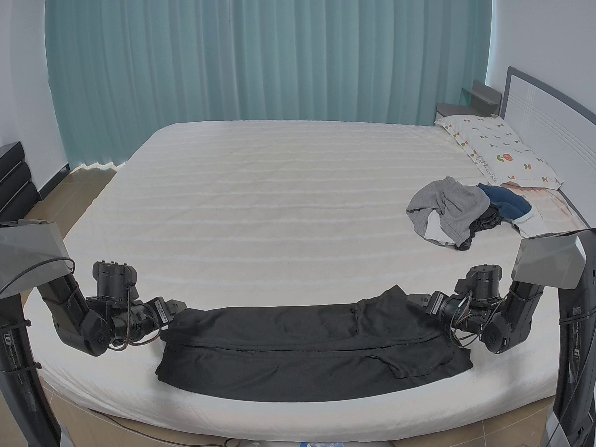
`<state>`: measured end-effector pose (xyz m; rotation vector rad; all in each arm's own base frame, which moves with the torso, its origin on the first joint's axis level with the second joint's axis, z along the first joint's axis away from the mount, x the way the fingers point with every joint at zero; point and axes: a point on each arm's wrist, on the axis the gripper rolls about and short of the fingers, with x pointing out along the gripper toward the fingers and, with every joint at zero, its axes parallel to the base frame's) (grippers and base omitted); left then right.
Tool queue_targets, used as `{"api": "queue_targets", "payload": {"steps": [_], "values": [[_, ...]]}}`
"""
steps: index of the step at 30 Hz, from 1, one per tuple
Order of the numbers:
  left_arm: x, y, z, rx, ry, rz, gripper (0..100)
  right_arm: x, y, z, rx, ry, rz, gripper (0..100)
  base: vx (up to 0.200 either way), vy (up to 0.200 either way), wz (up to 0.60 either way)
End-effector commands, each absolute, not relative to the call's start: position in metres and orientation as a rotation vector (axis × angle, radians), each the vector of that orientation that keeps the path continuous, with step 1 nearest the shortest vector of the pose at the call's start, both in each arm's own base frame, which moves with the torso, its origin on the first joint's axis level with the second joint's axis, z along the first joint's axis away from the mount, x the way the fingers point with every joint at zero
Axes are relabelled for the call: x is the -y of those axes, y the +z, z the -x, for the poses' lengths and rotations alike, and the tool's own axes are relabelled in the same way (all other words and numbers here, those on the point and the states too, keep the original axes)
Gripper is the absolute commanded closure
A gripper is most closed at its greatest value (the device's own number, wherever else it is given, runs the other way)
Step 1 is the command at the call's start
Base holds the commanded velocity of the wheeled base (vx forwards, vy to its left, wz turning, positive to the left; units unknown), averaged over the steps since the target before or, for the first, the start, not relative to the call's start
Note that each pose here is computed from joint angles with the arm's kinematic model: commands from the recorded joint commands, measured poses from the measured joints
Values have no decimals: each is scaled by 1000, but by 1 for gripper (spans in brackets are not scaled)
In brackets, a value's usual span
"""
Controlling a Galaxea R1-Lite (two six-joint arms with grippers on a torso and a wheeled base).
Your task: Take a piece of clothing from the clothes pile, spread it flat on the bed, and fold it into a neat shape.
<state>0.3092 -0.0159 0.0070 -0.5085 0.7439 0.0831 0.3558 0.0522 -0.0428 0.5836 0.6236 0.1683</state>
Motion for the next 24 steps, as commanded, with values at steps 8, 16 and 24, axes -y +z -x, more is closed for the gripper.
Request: {"api": "queue_targets", "payload": {"steps": [8,16,24], "values": [[15,7,-310,-744,86,510,0,-46,-39,-338,-643,162,-552,100,0,0,0],[14,3,-311,-751,93,512,0,-40,-30,-318,-636,168,-559,100,0,0,0],[12,1,-311,-757,101,514,0,-34,-35,-303,-668,176,-544,100,0,0,0]]}}
